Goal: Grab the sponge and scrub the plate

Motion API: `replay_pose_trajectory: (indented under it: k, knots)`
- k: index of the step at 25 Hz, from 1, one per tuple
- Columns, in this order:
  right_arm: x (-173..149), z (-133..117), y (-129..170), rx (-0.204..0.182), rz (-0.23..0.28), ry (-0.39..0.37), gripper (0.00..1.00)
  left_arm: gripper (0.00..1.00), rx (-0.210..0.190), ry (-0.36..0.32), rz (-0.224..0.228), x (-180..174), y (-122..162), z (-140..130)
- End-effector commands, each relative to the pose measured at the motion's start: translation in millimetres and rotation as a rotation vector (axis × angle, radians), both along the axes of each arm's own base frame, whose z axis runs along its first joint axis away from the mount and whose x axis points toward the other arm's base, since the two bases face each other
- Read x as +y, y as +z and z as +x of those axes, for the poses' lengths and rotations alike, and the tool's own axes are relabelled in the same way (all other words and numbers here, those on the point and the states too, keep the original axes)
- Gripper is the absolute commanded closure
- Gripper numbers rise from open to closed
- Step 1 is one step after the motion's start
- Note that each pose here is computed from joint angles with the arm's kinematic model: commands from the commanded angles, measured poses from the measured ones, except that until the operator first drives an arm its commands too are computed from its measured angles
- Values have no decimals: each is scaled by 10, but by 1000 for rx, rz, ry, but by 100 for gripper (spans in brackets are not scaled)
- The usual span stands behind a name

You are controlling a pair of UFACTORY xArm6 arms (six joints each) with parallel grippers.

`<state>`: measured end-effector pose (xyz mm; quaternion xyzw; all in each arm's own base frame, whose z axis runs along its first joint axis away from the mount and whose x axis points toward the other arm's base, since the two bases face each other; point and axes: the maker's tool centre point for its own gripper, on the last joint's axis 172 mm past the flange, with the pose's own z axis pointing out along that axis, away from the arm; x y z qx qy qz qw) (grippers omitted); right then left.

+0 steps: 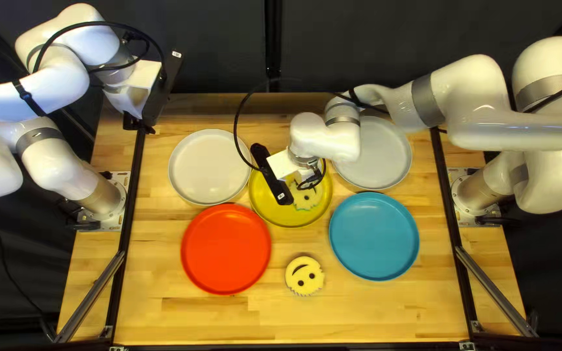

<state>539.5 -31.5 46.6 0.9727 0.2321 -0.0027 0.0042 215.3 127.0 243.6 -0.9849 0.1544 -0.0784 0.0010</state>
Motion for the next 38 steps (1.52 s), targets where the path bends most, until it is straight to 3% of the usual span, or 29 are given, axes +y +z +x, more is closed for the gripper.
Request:
replay_pose_trajectory:
  k: [1, 5, 9, 14, 21, 26, 29, 34, 38]
  knots:
    - [-61, 379, -41, -10, -9, 22, 100, 0, 0, 0, 0, 0, 0, 0]
    - [-171, 629, 5, -19, -13, 37, 100, 0, 0, 0, 0, 0, 0, 0]
    - [-208, 665, -21, -19, -11, 46, 100, 0, 0, 0, 0, 0, 0, 0]
    - [-194, 371, -35, -7, -6, 40, 100, 0, 0, 0, 0, 0, 0, 0]
    - [-220, -249, -74, 32, 9, 12, 100, 0, 0, 0, 0, 0, 0, 0]
    - [-216, -425, -13, 46, 11, -9, 100, 0, 0, 0, 0, 0, 0, 0]
    - [-186, -316, -27, 39, 14, -10, 100, 0, 0, 0, 0, 0, 0, 0]
    - [-180, 148, 16, 6, 3, 6, 100, 0, 0, 0, 0, 0, 0, 0]
    - [-358, 445, 36, -14, 1, 16, 100, 0, 0, 0, 0, 0, 0, 0]
